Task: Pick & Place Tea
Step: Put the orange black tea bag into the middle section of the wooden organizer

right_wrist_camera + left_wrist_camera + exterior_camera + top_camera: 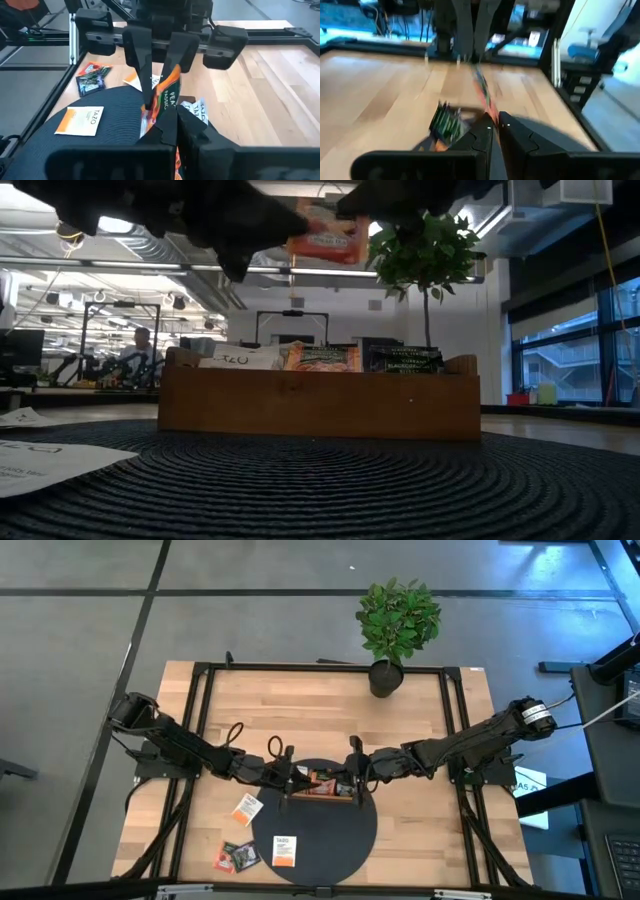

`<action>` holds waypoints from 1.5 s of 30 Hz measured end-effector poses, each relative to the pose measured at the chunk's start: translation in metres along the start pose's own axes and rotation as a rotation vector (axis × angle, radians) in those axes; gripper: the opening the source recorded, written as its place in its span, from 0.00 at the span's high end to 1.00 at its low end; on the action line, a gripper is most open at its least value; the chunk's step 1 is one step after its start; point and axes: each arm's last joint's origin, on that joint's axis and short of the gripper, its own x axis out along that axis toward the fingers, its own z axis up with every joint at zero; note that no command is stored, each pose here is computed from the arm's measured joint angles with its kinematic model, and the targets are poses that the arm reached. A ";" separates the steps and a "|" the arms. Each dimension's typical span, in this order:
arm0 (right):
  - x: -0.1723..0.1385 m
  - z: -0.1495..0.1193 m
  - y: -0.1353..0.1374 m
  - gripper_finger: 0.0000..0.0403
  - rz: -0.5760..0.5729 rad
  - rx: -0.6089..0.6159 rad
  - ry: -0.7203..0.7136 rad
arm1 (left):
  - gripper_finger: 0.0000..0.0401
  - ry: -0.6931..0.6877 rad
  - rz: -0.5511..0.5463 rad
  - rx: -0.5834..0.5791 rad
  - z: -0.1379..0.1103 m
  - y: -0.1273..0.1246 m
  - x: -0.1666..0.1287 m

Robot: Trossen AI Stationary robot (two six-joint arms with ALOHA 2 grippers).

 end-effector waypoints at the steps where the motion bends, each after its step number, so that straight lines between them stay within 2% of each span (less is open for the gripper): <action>1: 0.000 0.000 0.000 0.98 -0.001 0.000 0.001 | 0.93 0.025 0.005 0.007 0.000 0.001 -0.002; 8: 0.000 -0.001 0.000 0.99 -0.009 -0.005 0.011 | 0.93 0.077 -0.005 0.017 0.011 -0.002 -0.020; 10: 0.003 -0.003 -0.001 0.99 -0.042 -0.006 0.014 | 0.93 0.075 -0.017 0.019 0.014 -0.004 -0.025; 13: 0.012 -0.014 -0.001 0.99 -0.095 -0.018 0.052 | 0.94 0.066 -0.035 0.025 0.018 -0.008 -0.031; 21: 0.048 -0.051 0.003 0.99 -0.109 0.007 0.138 | 0.93 0.068 -0.049 0.031 0.019 -0.012 -0.034; 30: 0.060 -0.072 0.009 0.99 -0.112 0.043 0.198 | 0.94 0.073 -0.048 0.032 0.019 -0.012 -0.034; 40: 0.060 -0.075 0.012 0.95 -0.102 0.080 0.208 | 0.93 0.073 -0.048 0.033 0.019 -0.012 -0.034; 45: 0.060 -0.074 0.012 0.89 -0.093 0.032 0.209 | 0.94 0.073 -0.048 0.033 0.019 -0.012 -0.034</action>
